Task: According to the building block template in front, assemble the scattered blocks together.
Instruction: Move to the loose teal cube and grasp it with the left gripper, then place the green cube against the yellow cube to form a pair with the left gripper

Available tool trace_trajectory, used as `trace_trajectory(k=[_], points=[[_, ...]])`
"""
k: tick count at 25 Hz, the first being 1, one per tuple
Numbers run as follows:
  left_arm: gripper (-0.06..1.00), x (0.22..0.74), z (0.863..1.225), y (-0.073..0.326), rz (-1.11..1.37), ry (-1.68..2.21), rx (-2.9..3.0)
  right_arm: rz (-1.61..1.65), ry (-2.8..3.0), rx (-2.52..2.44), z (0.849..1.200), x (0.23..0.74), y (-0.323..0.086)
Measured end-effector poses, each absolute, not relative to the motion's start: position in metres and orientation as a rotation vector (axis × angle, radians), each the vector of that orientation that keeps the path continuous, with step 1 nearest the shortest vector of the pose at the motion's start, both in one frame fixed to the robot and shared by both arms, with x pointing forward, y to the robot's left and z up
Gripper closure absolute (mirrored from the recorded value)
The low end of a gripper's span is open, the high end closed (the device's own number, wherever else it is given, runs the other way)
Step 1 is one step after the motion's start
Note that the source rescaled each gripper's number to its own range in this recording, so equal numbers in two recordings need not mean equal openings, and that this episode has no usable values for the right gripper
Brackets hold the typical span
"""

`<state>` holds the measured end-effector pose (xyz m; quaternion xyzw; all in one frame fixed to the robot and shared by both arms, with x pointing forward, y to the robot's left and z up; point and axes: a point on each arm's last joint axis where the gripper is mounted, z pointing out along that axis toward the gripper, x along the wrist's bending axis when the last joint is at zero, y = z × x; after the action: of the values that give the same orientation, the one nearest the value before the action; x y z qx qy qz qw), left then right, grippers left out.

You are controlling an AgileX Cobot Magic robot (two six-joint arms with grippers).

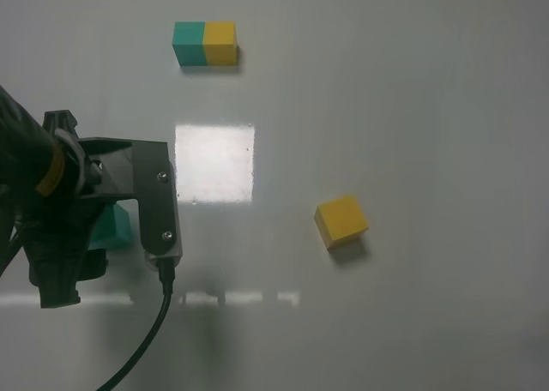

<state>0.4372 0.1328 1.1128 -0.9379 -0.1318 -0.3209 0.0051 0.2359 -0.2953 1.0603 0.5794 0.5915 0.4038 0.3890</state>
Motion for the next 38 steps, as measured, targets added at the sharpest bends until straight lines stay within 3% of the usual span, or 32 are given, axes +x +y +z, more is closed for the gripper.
trace_trajectory(k=[12, 14, 17, 19, 20, 28, 38], points=[[0.23, 0.453, 1.1, 0.127, -1.002, -0.415, -2.937, 1.027, 1.504, 1.473, 1.06, 0.236, -0.295], [0.27, 0.457, 1.097, 0.128, -0.993, -0.429, -2.93, 1.027, 1.504, 1.473, 1.06, 0.236, -0.295], [0.53, 0.46, 1.095, 0.128, -0.987, -0.439, -2.925, 1.027, 1.504, 1.473, 1.06, 0.236, -0.295], [0.87, 0.46, 1.095, 0.129, -0.985, -0.445, -2.926, 1.027, 1.504, 1.473, 1.06, 0.236, -0.295], [0.94, 0.46, 1.095, 0.129, -0.983, -0.446, -2.926, 1.027, 1.504, 1.473, 1.06, 0.236, -0.295], [0.93, 0.457, 1.102, 0.123, -0.972, -0.431, -2.925, 1.027, 1.504, 1.473, 1.06, 0.236, -0.295], [0.93, 0.414, 1.164, 0.072, -1.125, -0.215, -3.144, 1.027, 1.504, 1.473, 1.06, 0.236, -0.295]])
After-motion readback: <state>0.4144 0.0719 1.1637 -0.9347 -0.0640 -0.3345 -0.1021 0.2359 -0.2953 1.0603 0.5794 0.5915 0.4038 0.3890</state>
